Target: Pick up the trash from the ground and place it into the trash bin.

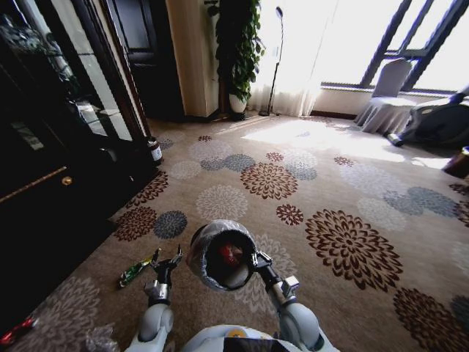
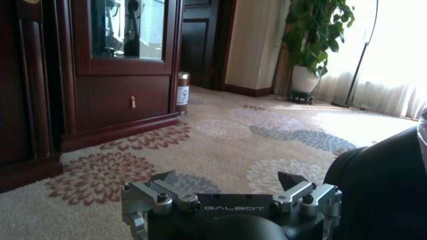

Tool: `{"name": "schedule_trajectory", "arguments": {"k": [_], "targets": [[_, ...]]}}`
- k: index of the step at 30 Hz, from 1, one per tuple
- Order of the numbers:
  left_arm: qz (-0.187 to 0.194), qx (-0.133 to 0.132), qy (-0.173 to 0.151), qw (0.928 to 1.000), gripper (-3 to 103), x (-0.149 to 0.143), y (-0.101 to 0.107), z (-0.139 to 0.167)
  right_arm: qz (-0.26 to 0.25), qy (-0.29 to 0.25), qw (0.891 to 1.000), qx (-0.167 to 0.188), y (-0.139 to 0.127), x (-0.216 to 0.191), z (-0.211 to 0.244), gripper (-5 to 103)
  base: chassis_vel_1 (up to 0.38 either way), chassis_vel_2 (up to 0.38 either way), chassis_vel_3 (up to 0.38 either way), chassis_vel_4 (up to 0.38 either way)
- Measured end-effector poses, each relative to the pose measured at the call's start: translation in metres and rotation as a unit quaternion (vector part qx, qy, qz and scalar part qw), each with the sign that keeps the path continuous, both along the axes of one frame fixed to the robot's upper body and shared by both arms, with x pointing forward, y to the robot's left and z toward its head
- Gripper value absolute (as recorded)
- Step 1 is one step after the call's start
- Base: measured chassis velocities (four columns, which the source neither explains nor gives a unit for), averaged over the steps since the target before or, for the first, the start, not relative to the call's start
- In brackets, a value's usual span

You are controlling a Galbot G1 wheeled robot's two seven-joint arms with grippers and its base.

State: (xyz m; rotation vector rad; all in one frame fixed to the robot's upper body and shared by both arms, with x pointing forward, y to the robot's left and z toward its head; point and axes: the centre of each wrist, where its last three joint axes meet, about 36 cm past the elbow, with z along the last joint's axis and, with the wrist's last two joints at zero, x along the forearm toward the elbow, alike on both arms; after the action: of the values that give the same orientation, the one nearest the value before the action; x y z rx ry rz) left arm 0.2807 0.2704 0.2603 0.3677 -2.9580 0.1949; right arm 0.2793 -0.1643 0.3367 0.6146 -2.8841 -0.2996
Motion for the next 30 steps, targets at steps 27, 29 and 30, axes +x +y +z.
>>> {"name": "schedule_trajectory", "arguments": {"k": [27, 29, 30], "targets": [[-0.011, 0.053, 0.064, 0.9965, 100, 0.033, 0.093, 0.033, 0.0, 0.0, 1.0, 0.0, 0.0, 0.0, 0.0, 1, 0.0, 0.0, 0.0, 0.0], [-0.024, 0.04, 0.077, 0.996, 100, 0.032, 0.094, 0.031, 0.0, 0.0, 1.0, 0.0, 0.0, 0.0, 0.0, 1, 0.0, 0.0, 0.0, 0.0], [-0.028, 0.036, 0.078, 0.9959, 100, 0.03, 0.092, 0.029, 0.0, 0.0, 1.0, 0.0, 0.0, 0.0, 0.0, 1, 0.0, 0.0, 0.0, 0.0]]}}
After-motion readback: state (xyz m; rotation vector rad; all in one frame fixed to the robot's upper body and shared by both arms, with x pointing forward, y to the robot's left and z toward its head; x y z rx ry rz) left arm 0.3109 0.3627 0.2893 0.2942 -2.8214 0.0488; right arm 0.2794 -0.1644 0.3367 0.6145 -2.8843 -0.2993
